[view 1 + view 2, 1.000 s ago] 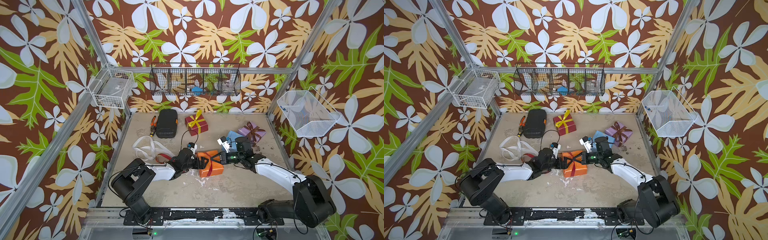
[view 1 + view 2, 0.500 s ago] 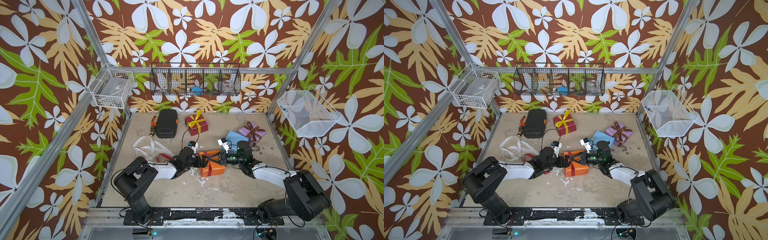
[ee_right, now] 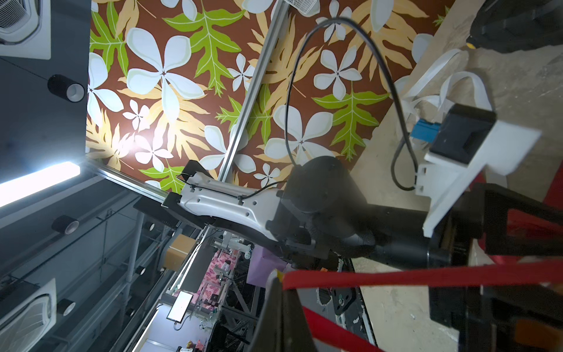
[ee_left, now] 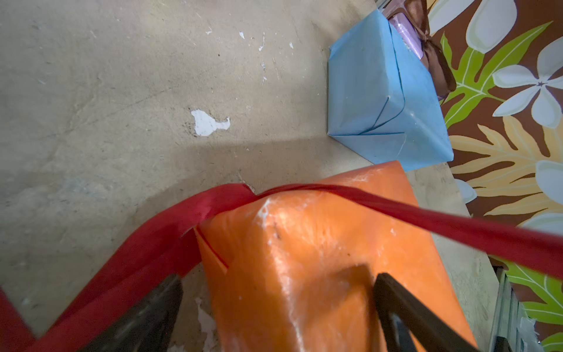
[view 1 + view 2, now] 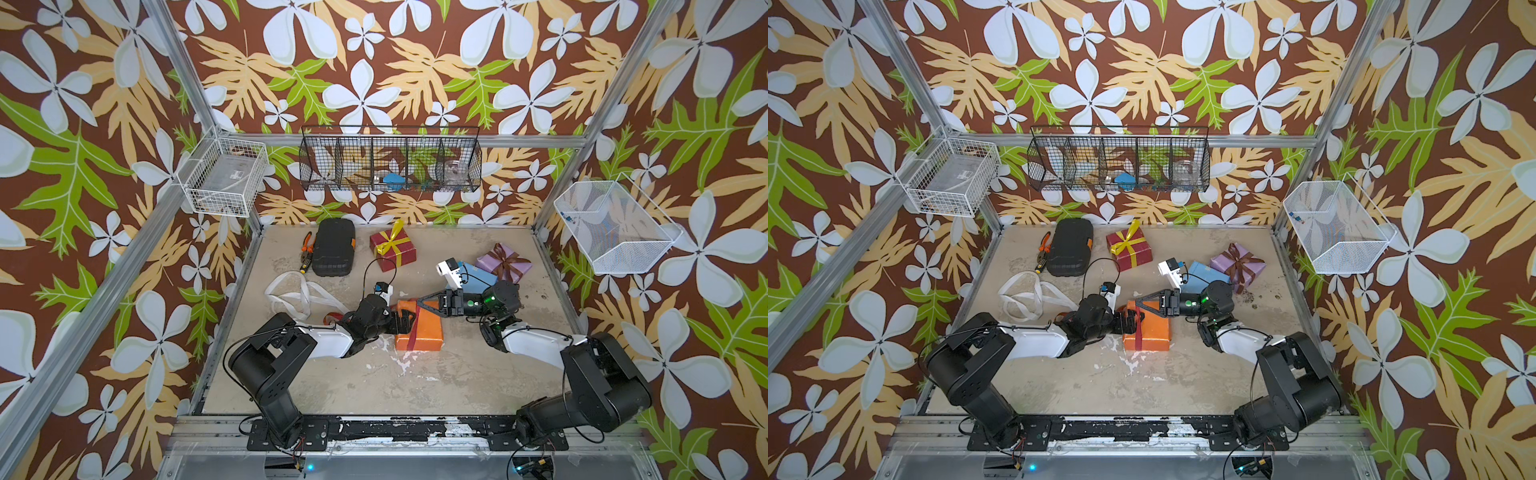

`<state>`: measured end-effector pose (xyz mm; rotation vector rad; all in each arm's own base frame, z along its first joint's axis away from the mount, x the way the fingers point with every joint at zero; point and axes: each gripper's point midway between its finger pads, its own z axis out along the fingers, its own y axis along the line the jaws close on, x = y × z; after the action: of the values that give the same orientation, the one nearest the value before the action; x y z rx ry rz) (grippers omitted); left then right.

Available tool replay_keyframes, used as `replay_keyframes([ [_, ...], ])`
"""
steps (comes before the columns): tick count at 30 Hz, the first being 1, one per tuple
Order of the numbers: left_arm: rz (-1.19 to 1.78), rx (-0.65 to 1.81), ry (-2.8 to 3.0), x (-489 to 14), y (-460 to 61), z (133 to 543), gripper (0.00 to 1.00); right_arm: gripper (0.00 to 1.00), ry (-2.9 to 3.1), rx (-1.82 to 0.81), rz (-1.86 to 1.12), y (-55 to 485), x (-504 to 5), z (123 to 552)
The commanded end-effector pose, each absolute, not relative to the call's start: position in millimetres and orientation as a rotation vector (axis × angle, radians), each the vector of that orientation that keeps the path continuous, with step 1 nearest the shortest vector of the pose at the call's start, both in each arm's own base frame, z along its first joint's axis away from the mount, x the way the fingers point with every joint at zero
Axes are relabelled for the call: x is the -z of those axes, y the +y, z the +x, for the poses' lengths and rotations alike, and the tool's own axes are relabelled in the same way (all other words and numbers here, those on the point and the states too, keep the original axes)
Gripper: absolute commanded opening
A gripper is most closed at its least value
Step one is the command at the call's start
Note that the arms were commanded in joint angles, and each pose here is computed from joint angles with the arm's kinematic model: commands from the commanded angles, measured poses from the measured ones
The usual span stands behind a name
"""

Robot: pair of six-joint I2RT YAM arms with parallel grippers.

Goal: Untie the ribbon bows on the gift boxes
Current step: Pull the ribbon from the gift box.

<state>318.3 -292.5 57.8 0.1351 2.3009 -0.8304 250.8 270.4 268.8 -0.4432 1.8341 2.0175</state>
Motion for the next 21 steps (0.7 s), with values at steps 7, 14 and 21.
replay_keyframes([
  [7,0.181,0.568,2.521,-10.9,-253.2,291.6,1.00,0.00,1.760,-1.780,-0.574,264.1,-311.4,263.0],
  [14,0.184,0.549,2.525,-10.6,-250.5,291.3,1.00,0.00,1.715,-1.765,-0.598,260.9,-338.7,263.2],
  [21,0.183,0.540,2.523,-11.8,-247.4,289.2,1.00,0.00,1.683,-1.688,-0.616,257.4,-368.9,269.3],
])
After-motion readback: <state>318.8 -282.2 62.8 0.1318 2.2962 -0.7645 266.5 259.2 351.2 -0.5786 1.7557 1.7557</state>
